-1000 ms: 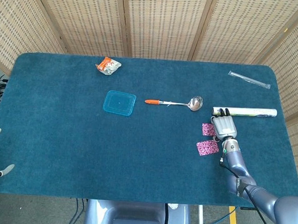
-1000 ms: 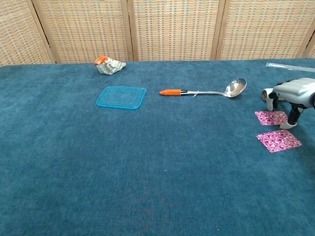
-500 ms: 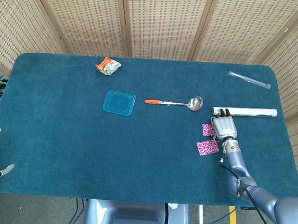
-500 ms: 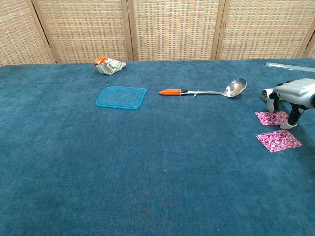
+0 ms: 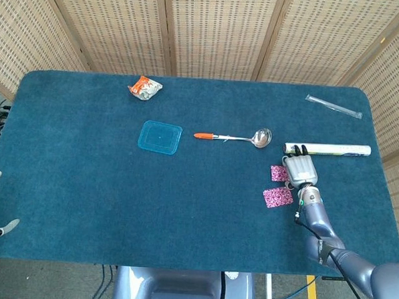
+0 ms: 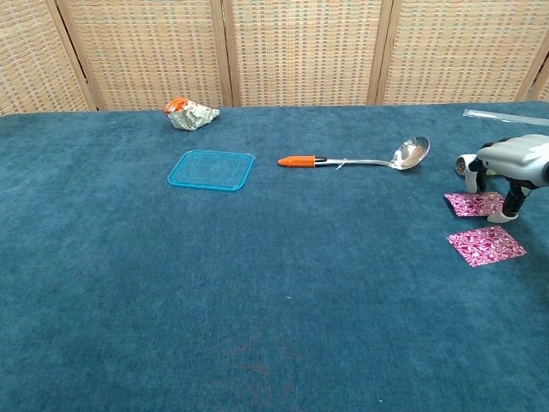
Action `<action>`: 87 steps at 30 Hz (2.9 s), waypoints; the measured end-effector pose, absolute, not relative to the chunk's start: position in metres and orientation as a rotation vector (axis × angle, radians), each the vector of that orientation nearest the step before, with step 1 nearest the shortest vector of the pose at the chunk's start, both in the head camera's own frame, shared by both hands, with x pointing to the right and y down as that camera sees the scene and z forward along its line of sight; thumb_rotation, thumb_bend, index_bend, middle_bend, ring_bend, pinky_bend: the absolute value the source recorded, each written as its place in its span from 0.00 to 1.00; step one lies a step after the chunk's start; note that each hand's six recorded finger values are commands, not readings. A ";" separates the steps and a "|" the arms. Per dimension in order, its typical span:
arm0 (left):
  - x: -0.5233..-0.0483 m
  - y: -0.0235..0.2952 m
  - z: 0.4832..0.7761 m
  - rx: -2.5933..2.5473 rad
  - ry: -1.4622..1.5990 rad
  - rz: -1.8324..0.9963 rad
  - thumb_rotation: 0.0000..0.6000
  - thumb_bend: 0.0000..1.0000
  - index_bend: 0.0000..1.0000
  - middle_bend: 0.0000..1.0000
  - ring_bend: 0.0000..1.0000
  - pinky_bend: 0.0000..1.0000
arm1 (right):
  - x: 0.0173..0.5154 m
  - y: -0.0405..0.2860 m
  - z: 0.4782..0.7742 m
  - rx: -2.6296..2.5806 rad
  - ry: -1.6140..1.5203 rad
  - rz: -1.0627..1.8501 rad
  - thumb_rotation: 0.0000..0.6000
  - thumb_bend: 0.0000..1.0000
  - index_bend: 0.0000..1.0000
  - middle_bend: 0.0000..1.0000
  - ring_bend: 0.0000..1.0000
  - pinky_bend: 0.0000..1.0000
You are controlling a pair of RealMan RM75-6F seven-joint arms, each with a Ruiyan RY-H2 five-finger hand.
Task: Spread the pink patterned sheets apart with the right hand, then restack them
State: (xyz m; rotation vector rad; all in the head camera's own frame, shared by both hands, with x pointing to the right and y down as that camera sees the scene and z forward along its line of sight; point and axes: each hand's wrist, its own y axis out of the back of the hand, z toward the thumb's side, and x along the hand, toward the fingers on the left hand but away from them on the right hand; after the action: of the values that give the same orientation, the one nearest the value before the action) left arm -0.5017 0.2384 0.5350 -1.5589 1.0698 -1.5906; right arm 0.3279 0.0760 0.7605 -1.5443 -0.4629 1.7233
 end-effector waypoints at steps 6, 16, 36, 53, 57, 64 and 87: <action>-0.502 0.239 0.535 -1.558 1.072 -1.591 0.78 0.00 0.07 0.00 0.00 0.00 | 0.321 0.078 0.752 -1.568 -0.457 1.686 1.00 0.31 0.45 0.35 0.00 0.00; -0.502 0.239 0.534 -1.556 1.074 -1.590 0.78 0.00 0.07 0.00 0.00 0.00 | 0.305 0.094 0.733 -1.627 -0.409 1.593 1.00 0.31 0.45 0.35 0.00 0.00; -0.502 0.241 0.531 -1.554 1.080 -1.585 0.79 0.00 0.07 0.00 0.00 0.00 | 0.327 0.135 0.716 -1.659 -0.313 1.545 1.00 0.26 0.45 0.31 0.00 0.00; -0.506 0.243 0.530 -1.547 1.086 -1.594 0.78 0.00 0.07 0.00 0.00 0.00 | 0.309 0.127 0.722 -1.664 -0.296 1.506 1.00 0.23 0.38 0.26 0.00 0.00; -0.507 0.243 0.529 -1.545 1.087 -1.595 0.78 0.00 0.07 0.00 0.00 0.00 | 0.310 0.127 0.723 -1.662 -0.290 1.509 1.00 0.18 0.34 0.23 0.00 0.00; -0.507 0.242 0.530 -1.547 1.089 -1.592 0.78 0.00 0.07 0.00 0.00 0.00 | 0.311 0.125 0.720 -1.657 -0.290 1.508 1.00 0.13 0.30 0.19 0.00 0.00; -0.498 0.240 0.531 -1.545 1.083 -1.576 0.78 0.00 0.07 0.00 0.00 0.00 | 0.352 0.114 0.648 -1.574 -0.718 1.484 1.00 0.26 0.32 0.29 0.00 0.00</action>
State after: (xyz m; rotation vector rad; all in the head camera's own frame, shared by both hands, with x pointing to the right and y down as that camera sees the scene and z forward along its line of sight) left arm -0.4983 0.2402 0.5309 -1.5449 1.0830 -1.5758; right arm 0.3515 0.1139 0.6484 -1.5735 -0.7178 1.4837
